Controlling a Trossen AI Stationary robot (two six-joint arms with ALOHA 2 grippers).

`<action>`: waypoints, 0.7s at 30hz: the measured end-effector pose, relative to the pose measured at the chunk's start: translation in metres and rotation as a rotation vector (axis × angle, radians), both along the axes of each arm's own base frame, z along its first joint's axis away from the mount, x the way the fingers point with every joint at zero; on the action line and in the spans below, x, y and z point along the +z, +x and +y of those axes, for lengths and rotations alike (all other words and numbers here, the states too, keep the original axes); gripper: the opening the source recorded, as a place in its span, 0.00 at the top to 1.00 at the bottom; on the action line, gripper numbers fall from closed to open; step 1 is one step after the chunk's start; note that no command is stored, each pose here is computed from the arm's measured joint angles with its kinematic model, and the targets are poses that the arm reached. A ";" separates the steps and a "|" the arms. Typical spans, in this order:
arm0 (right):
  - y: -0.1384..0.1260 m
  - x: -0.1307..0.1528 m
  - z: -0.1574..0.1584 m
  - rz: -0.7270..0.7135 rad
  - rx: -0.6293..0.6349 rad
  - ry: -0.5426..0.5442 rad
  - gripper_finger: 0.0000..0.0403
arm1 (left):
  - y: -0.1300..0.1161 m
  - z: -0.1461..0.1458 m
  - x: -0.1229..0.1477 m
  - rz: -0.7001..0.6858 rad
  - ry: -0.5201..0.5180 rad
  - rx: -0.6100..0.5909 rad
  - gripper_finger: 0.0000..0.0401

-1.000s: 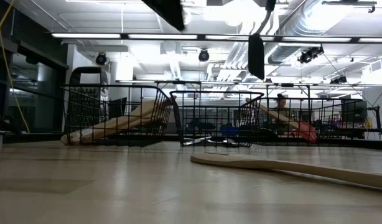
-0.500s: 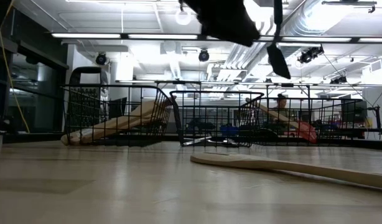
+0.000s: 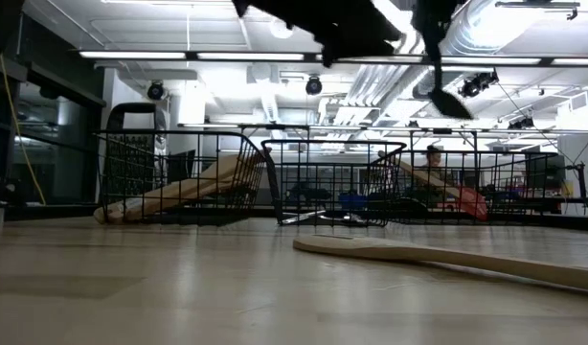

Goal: Pick & Place Kitchen Items
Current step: Put the black spatula into the right wire basket

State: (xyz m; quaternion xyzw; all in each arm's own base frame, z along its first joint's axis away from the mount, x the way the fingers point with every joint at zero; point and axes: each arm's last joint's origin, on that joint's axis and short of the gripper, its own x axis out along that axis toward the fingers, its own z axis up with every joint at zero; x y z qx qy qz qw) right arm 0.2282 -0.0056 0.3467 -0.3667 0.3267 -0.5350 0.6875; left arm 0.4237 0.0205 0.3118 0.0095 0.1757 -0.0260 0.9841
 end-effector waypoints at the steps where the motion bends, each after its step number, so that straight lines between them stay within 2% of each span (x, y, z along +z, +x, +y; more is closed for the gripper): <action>1: 0.000 -0.003 -0.002 0.018 0.026 0.019 0.88 | -0.006 0.005 0.008 -0.007 0.005 0.007 0.57; 3: -0.002 -0.010 -0.005 0.042 0.081 0.080 0.88 | -0.016 0.015 0.026 -0.060 0.025 0.014 0.57; 6: -0.008 -0.023 -0.013 0.067 0.126 0.214 0.88 | -0.039 0.029 0.047 -0.054 0.044 0.040 0.57; 12: -0.027 -0.041 -0.029 0.179 0.059 0.412 0.88 | -0.085 0.036 0.082 -0.029 0.083 0.063 0.57; 17: -0.032 -0.046 -0.040 0.255 0.058 0.513 0.88 | -0.113 0.033 0.101 -0.034 0.095 0.064 0.57; 21: -0.030 -0.050 -0.050 0.329 0.081 0.557 0.88 | -0.123 0.031 0.107 -0.039 0.095 0.063 0.57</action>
